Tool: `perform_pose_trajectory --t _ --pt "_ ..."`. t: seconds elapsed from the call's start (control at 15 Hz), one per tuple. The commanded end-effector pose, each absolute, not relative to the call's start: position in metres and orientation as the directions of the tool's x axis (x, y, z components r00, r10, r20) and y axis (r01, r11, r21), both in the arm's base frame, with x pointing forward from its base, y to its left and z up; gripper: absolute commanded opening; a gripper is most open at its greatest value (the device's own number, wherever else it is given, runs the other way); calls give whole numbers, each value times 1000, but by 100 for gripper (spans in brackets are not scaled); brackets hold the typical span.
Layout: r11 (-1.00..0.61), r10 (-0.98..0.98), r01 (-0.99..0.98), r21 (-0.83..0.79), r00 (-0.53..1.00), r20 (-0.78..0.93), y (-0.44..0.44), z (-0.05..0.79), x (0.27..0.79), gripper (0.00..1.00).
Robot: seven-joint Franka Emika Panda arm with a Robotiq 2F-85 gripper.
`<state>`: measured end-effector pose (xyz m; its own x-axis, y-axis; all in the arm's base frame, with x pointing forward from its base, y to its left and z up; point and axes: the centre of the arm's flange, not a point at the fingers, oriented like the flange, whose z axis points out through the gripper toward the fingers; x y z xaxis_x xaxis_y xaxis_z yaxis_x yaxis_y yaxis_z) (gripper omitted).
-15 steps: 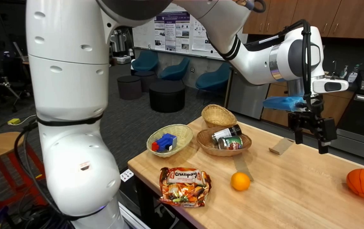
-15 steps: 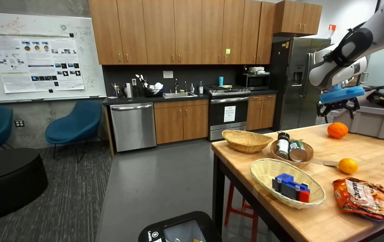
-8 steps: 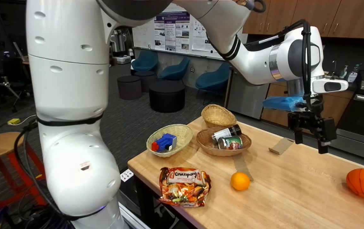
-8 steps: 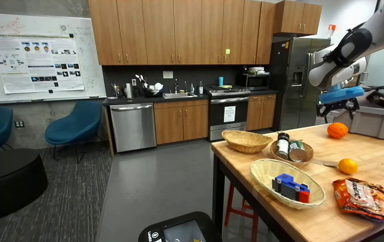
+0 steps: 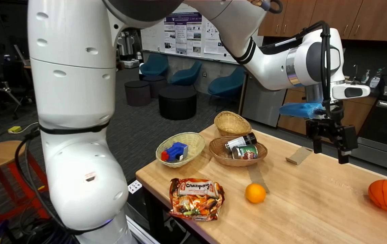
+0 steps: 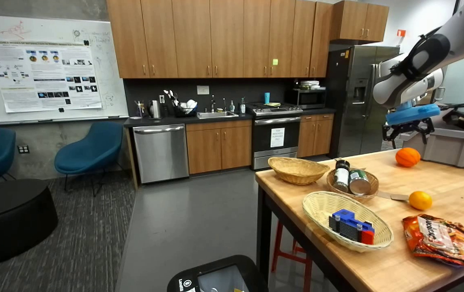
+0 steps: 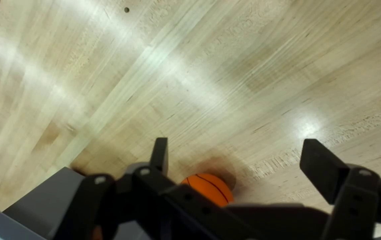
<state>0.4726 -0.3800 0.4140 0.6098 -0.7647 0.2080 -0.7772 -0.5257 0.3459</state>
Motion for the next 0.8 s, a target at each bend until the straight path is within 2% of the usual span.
perform_pose_trajectory --t 0.0,0.73 --pt "-508 -775 -793 338 591 221 -393 409 479 100" --pt "-468 -760 -810 354 573 307 -539 366 532 100"
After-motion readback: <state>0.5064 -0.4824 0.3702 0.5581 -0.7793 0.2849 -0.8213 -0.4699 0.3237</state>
